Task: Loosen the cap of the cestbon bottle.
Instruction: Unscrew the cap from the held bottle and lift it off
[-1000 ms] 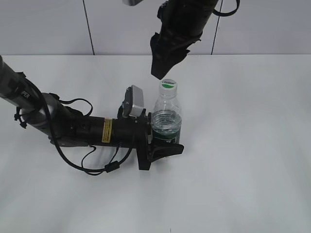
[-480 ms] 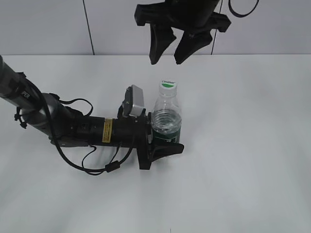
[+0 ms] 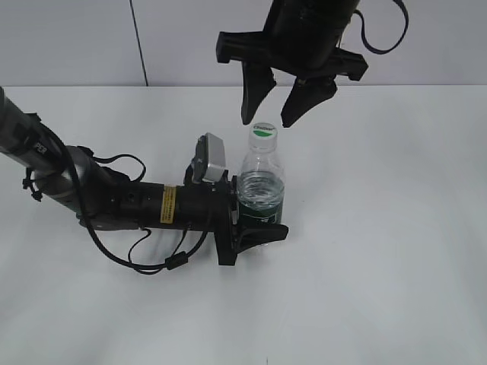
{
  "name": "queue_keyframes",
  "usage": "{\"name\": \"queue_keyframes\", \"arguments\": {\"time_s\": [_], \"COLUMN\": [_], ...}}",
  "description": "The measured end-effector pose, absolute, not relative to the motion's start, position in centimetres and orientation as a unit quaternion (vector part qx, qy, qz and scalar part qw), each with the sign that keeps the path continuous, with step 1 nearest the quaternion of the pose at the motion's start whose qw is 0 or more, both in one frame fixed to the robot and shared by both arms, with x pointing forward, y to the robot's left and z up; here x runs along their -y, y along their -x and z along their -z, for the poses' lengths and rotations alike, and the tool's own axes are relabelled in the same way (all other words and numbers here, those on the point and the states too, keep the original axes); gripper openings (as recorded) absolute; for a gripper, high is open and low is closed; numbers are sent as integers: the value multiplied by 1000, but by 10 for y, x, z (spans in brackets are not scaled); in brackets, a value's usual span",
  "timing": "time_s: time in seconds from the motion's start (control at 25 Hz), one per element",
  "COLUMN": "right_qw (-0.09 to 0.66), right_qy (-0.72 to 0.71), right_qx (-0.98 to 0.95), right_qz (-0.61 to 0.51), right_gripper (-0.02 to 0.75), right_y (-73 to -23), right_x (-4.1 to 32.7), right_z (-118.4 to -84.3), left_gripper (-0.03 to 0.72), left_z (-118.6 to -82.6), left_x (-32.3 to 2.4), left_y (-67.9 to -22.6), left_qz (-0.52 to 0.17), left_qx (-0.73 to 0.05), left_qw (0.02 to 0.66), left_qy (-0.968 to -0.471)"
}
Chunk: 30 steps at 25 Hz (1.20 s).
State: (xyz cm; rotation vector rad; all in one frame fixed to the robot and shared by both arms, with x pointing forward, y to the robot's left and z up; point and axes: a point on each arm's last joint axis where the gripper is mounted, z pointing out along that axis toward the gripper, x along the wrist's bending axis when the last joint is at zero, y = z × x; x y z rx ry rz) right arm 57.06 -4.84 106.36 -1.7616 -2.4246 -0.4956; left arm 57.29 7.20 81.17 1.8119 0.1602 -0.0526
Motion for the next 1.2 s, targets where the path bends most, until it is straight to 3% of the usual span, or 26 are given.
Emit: {"name": "queue_keyframes", "arguments": {"time_s": [1.04, 1.2], "right_qw": [63, 63], "right_qy": [589, 589], "right_qx": [794, 794], "right_qz": [137, 137], "right_gripper": [405, 350], "right_y": [-577, -577], "right_x": [44, 44], "right_z": [-1040, -1040], "left_gripper": [425, 425], "left_z": [-812, -812], "left_x": [-72, -72], "left_y": [-573, -573], "left_qz": [22, 22], "left_qx": [-71, -71], "left_qw": [614, 614], "left_qy": [-786, -786]}}
